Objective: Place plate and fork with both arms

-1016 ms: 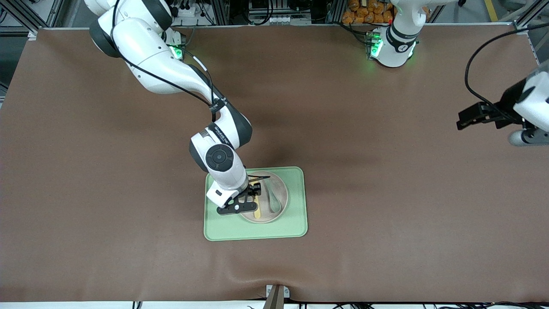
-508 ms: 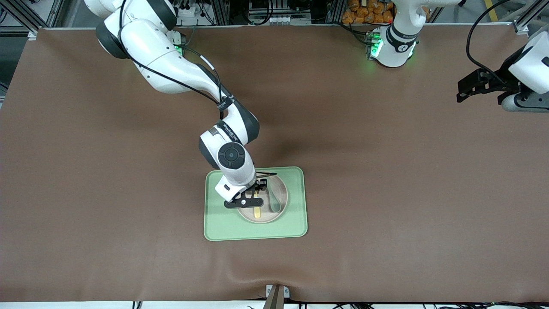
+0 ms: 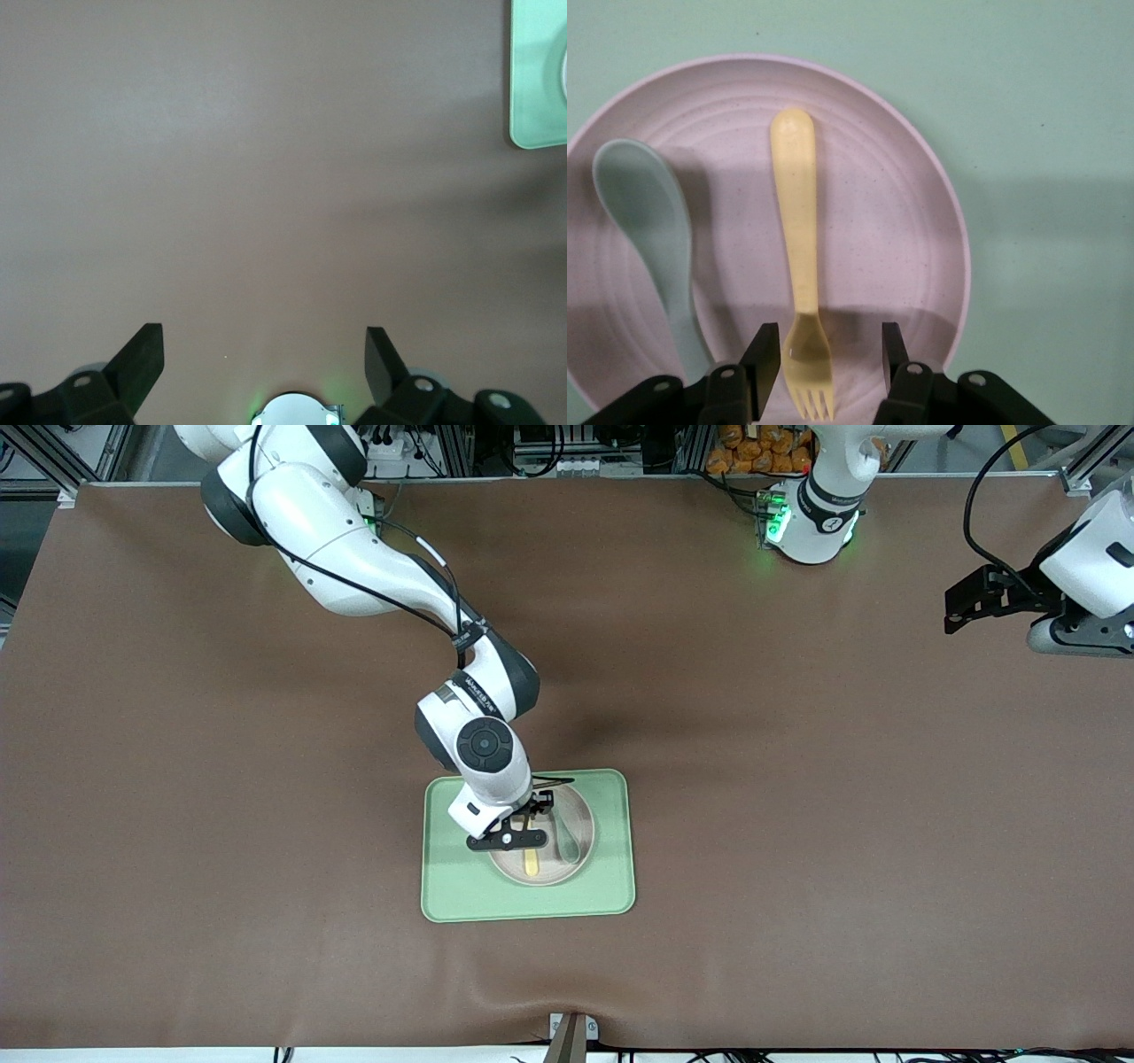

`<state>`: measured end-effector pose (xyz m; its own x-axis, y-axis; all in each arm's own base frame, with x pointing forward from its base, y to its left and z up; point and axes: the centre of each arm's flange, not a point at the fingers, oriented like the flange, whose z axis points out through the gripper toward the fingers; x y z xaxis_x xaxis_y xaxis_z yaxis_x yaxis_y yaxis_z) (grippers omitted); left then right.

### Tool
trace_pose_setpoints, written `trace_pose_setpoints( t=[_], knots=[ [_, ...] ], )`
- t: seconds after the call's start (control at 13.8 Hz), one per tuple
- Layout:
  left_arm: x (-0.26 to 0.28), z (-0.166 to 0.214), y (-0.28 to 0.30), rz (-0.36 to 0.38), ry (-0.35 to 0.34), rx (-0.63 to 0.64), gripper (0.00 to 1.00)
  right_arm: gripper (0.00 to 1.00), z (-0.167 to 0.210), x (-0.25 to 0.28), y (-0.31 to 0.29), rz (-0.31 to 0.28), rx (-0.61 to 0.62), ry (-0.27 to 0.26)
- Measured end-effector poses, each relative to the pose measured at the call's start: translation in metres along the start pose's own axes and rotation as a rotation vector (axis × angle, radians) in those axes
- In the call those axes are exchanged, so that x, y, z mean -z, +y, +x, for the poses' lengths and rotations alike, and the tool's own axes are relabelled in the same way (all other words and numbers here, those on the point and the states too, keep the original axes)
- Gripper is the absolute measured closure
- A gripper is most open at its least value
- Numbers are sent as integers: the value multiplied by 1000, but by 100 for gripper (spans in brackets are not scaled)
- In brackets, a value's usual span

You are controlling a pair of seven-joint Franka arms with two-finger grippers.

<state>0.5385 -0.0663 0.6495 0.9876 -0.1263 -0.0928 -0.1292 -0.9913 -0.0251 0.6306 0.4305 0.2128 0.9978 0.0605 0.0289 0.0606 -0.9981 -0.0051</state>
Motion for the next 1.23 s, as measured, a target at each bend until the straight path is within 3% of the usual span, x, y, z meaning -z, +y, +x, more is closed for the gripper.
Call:
trace_pose_setpoints(
  t=[0.51,0.8,0.94,1.02,1.09,1.23],
  knots=[
    [0,0,0,0,-1,-4,0,49,-9,-6,-11,-7,5,-13],
    [20,-2,5,28,46,-12,0,50,-11,-13,-12,-12,6,-21],
    [25,-4,5,43,57,-12,0,54,-12,-16,-12,-13,7,-24],
    [26,-4,3,42,60,-7,0,60,-12,-16,-12,-14,7,-24],
    [26,-4,-2,42,59,2,0,72,-12,-16,-13,-14,8,-24],
    [26,-4,-12,41,56,20,0,72,-14,-16,-15,-14,12,-23]
  ],
)
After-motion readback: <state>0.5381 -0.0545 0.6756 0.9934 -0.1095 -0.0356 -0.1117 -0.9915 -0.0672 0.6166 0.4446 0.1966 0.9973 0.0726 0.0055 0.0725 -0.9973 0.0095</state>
